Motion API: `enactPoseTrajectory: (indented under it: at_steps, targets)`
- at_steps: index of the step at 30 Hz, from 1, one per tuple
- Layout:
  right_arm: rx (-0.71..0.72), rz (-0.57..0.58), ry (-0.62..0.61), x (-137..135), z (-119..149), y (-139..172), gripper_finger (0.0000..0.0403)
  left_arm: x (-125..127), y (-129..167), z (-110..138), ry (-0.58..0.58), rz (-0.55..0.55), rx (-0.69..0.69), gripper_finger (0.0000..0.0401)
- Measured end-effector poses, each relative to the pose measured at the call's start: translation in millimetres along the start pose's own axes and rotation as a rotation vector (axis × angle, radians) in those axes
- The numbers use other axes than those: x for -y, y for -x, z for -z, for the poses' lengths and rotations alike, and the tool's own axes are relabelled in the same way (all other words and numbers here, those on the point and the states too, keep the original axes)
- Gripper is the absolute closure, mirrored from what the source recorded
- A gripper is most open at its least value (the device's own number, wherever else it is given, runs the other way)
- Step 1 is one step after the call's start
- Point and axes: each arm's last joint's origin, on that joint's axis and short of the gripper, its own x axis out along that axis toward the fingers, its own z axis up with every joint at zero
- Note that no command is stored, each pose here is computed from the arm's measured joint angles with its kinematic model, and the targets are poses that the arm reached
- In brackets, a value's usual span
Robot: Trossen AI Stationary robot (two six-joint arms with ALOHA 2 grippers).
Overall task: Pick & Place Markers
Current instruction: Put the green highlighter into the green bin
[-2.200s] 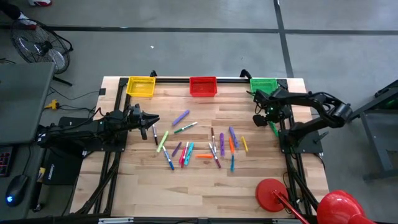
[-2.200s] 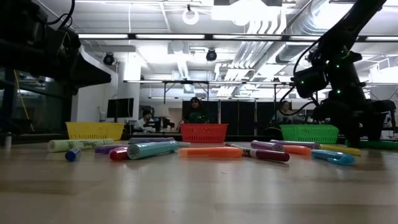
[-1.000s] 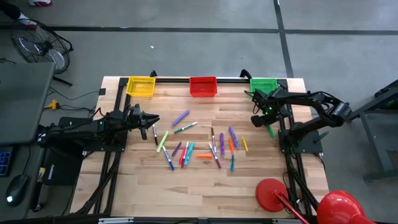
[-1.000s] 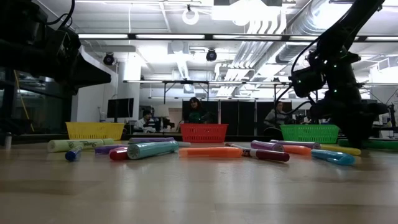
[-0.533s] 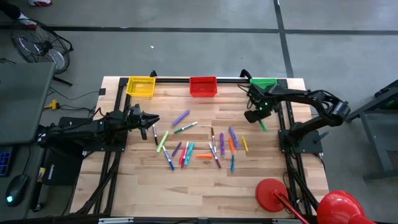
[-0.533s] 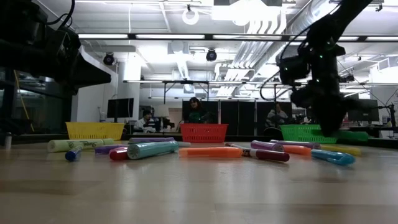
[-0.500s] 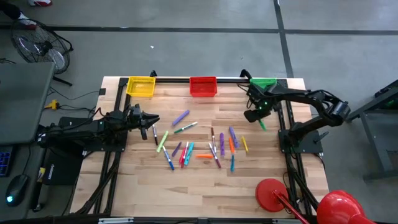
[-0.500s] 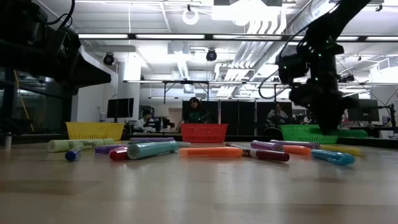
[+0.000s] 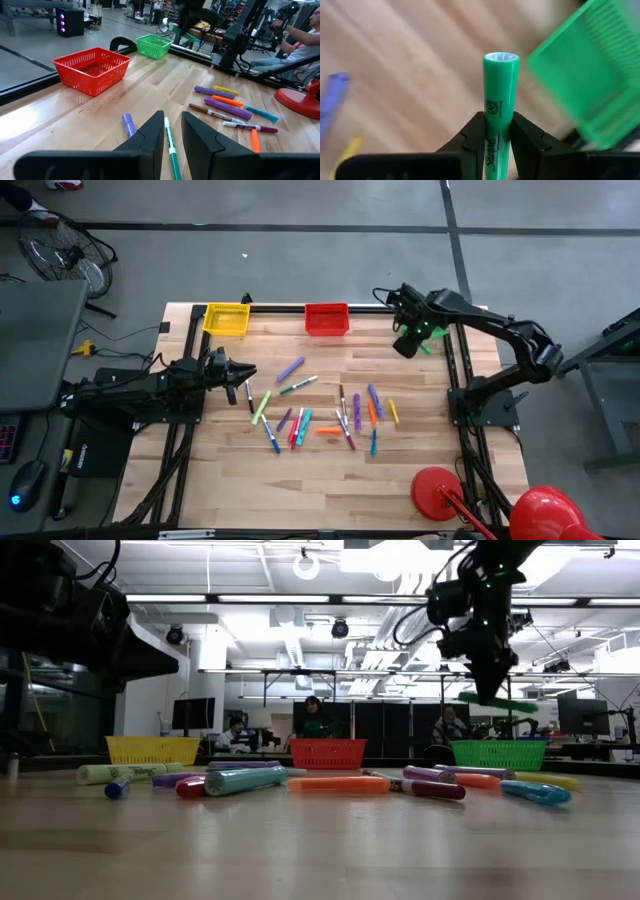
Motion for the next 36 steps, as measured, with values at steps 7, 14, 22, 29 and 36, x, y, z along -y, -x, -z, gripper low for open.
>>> enactPoseTrajectory:
  at_steps: [7, 14, 22, 29, 36]
  targets:
    - [-0.079, 0.288, 0.133, 6, -16, -19, 0.0338, 0, 0, 0, 0.000, 0.000, 0.000, 0.0337]
    - [-0.204, 0.452, 0.318, 5, -30, -54, 0.0337, 0, 0, 0, 0.000, 0.000, 0.000, 0.0337]
    - [-0.295, 0.539, 0.407, 6, -33, -72, 0.0337, 0, 0, 0, 0.000, -0.001, 0.000, 0.0337]
    - [-0.323, 0.520, 0.426, 21, -32, -76, 0.0337, 0, 0, 0, 0.000, -0.001, 0.000, 0.0337]
    - [-0.330, 0.496, 0.516, 28, -34, -78, 0.0336, 0, 0, 0, 0.000, 0.000, 0.000, 0.0337]
